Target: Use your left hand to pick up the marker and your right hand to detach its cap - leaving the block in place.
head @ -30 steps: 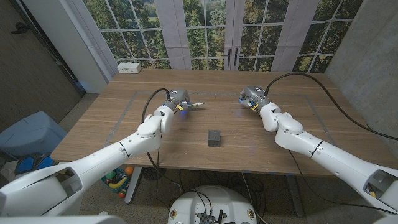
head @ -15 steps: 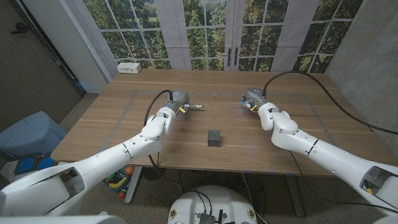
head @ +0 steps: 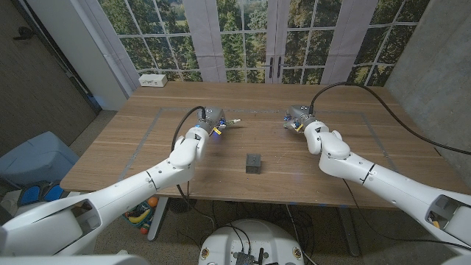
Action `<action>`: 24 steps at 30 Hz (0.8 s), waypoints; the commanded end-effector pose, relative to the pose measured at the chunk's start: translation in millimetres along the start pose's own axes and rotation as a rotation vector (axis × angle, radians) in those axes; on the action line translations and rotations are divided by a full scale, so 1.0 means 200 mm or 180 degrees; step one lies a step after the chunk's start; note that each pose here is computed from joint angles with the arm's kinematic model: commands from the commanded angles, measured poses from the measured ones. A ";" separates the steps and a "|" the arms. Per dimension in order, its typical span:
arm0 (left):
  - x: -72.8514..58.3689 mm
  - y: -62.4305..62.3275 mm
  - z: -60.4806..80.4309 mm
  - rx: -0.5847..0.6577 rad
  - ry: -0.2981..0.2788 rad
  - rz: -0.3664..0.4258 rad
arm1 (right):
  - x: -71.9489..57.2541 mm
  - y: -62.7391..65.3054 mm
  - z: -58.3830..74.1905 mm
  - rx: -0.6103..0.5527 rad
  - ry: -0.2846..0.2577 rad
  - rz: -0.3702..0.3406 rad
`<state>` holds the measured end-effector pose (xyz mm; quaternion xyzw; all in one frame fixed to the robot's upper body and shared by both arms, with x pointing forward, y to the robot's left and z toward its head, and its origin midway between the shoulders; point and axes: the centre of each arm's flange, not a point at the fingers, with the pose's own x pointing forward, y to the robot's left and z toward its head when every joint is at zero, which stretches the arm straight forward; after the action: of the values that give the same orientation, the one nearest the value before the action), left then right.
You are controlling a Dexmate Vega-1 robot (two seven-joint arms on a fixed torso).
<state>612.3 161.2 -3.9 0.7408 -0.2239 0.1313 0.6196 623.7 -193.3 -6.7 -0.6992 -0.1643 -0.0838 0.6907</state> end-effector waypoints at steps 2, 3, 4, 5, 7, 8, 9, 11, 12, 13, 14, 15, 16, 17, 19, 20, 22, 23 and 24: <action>-0.02 0.03 0.00 0.0087 0.0021 0.0022 | -0.03 0.00 0.00 -0.0034 0.0054 0.0026; -0.02 0.04 0.00 0.0088 0.0017 0.0024 | -0.03 0.00 -0.01 -0.0021 0.0058 0.0025; -0.02 0.04 0.00 0.0084 0.0014 0.0028 | -0.03 -0.01 -0.01 -0.0004 0.0050 0.0021; -0.02 0.04 0.00 0.0085 0.0012 0.0026 | -0.04 -0.01 -0.01 0.0013 0.0049 0.0005; -0.02 0.04 0.00 0.0086 0.0010 0.0028 | -0.04 -0.01 -0.01 0.0045 0.0036 -0.0031; -0.02 0.05 0.00 0.0076 0.0006 0.0029 | -0.04 -0.01 -0.02 0.0060 0.0030 -0.0060; -0.02 0.05 0.00 0.0068 0.0004 0.0027 | -0.05 -0.01 -0.02 0.0077 0.0026 -0.0077; -0.02 0.05 0.00 0.0061 0.0007 0.0038 | -0.05 -0.01 -0.02 0.0124 0.0012 -0.0100; -0.02 0.05 0.00 0.0042 0.0005 0.0041 | -0.05 -0.01 -0.02 0.0147 0.0000 -0.0126; -0.02 0.05 0.00 0.0023 0.0007 0.0045 | -0.05 -0.01 -0.02 0.0160 -0.0006 -0.0144; -0.02 0.05 -0.01 0.0010 0.0014 0.0056 | -0.05 -0.01 -0.03 0.0192 -0.0017 -0.0154; -0.02 0.05 -0.01 -0.0026 0.0014 0.0050 | -0.05 -0.01 -0.03 0.0220 -0.0032 -0.0170; -0.02 0.05 -0.01 -0.0053 0.0014 0.0054 | -0.06 -0.01 -0.03 0.0240 -0.0039 -0.0185; -0.02 0.05 -0.02 -0.0076 0.0019 0.0071 | -0.06 -0.01 -0.04 0.0285 -0.0050 -0.0194; -0.03 0.05 -0.03 -0.0170 0.0010 0.0099 | -0.06 -0.01 -0.05 0.0412 -0.0090 -0.0221; -0.03 0.06 -0.03 -0.0243 0.0000 0.0113 | -0.06 -0.01 -0.06 0.0458 -0.0098 -0.0245; -0.03 0.06 -0.05 -0.0400 -0.0012 0.0171 | -0.06 -0.01 -0.07 0.0606 -0.0132 -0.0295; -0.03 0.06 -0.06 -0.0462 -0.0018 0.0180 | -0.07 -0.01 -0.08 0.0691 -0.0154 -0.0331; -0.04 0.07 -0.06 -0.0505 -0.0020 0.0213 | -0.07 -0.01 -0.09 0.0743 -0.0169 -0.0362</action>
<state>604.4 164.7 2.9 0.7290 -0.2321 0.1366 0.6293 614.6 -201.0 -8.2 -0.6658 -0.1894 -0.0887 0.7163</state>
